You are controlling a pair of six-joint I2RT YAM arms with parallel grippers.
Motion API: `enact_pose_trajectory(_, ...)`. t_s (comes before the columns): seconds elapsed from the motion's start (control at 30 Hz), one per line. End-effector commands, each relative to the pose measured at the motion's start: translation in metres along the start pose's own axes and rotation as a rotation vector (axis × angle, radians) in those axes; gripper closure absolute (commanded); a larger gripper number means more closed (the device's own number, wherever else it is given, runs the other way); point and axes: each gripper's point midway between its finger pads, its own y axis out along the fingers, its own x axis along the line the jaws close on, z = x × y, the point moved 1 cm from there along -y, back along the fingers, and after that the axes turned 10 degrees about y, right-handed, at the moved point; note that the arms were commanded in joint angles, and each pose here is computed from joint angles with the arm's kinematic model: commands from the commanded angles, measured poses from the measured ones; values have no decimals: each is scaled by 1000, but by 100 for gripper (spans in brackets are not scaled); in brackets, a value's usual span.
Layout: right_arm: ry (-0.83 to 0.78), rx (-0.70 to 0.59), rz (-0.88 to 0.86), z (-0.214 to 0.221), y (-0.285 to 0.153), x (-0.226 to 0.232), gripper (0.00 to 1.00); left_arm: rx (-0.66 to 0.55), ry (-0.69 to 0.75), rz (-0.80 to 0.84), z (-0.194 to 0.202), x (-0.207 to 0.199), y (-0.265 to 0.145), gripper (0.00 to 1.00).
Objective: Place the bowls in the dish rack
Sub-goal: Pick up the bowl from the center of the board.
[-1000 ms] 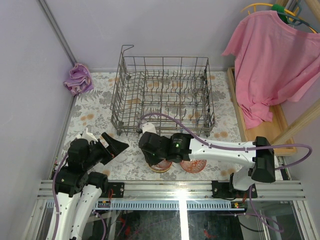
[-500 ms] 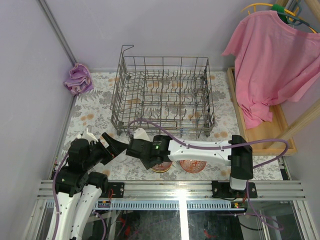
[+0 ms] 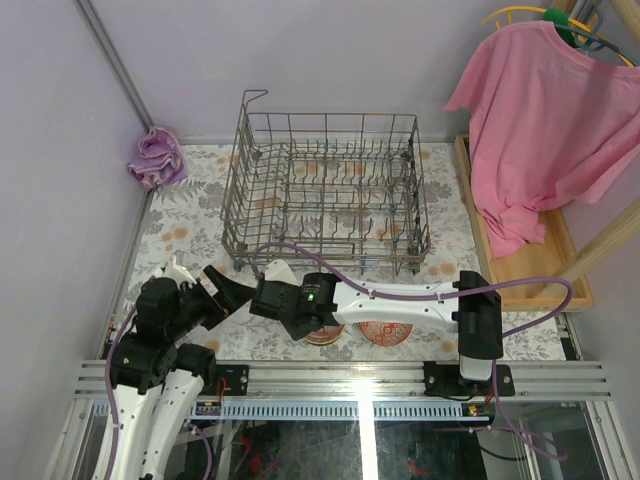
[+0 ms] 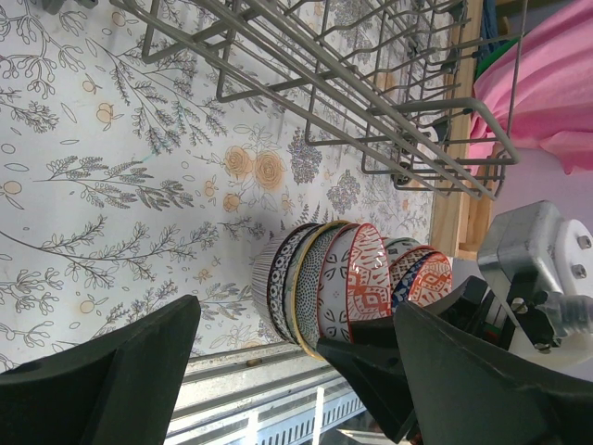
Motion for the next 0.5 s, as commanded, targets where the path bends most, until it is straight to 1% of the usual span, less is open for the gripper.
enact_pose_trajectory(0.0,-7,-56,-65,-15,-25,8,72,148,-5,152,27,-23,-13,14)
enact_pose_trajectory(0.1,-8,-63,-81,-16,-29,11,62,147,-6,149,27,-22,-12,14)
enact_pose_trajectory(0.17,-10,-63,-89,-17,-30,12,61,148,-3,150,27,-23,-12,14)
enact_pose_trajectory(0.23,-7,-66,-94,-17,-32,12,62,148,-3,149,26,-23,-12,14)
enact_pose_trajectory(0.37,-6,-73,-102,-18,-33,13,72,149,-2,147,26,-23,-12,14)
enact_pose_trajectory(0.47,-9,-72,-95,-18,-31,12,74,149,0,147,26,-23,-12,15)
